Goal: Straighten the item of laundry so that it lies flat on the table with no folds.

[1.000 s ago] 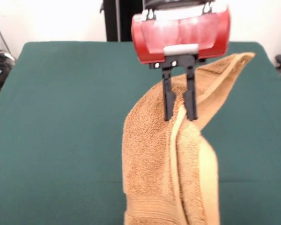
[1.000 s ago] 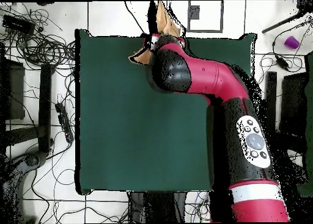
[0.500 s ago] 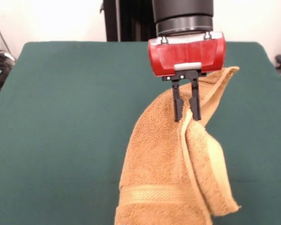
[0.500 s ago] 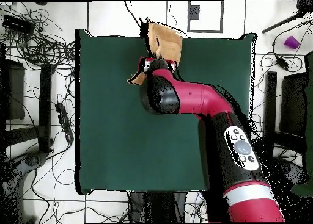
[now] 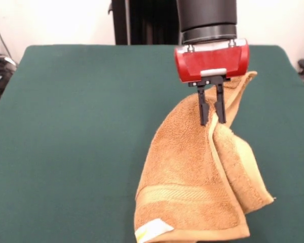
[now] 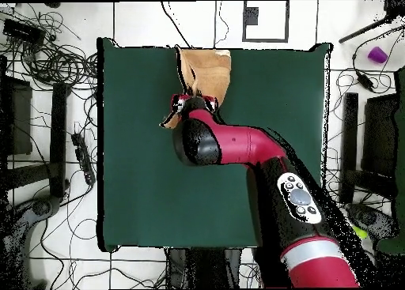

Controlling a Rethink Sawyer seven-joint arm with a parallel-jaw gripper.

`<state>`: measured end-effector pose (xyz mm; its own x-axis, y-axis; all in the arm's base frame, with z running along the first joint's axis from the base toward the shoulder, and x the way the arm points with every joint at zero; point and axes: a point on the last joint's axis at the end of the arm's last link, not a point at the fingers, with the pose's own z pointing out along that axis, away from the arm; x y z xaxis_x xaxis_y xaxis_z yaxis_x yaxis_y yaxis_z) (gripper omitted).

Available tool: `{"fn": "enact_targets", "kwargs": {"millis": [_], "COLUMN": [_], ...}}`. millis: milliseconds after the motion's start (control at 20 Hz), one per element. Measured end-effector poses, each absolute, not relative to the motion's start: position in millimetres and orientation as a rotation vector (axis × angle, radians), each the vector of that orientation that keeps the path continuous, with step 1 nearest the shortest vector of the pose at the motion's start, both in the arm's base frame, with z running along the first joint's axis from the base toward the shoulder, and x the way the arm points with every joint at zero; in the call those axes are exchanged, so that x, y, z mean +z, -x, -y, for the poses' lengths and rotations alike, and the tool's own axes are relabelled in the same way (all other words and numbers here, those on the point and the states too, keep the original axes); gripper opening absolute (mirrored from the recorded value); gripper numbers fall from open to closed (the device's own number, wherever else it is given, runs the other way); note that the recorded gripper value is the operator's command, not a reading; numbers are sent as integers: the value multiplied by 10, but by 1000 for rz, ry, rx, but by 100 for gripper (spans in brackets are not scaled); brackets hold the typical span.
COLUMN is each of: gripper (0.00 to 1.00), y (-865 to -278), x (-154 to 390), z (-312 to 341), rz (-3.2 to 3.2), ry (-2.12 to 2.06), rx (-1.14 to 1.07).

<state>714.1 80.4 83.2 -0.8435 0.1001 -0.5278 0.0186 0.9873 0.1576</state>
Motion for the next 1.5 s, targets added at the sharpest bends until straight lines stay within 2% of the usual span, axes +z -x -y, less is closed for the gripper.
{"fn": "enact_targets", "kwargs": {"millis": [800, 1500], "gripper": [0, 0], "y": [-6751, -6548], "x": [620, 599], "z": [-781, -139], "rz": [-2612, -2623], "ry": [-105, -160], "rx": [220, 212]}}
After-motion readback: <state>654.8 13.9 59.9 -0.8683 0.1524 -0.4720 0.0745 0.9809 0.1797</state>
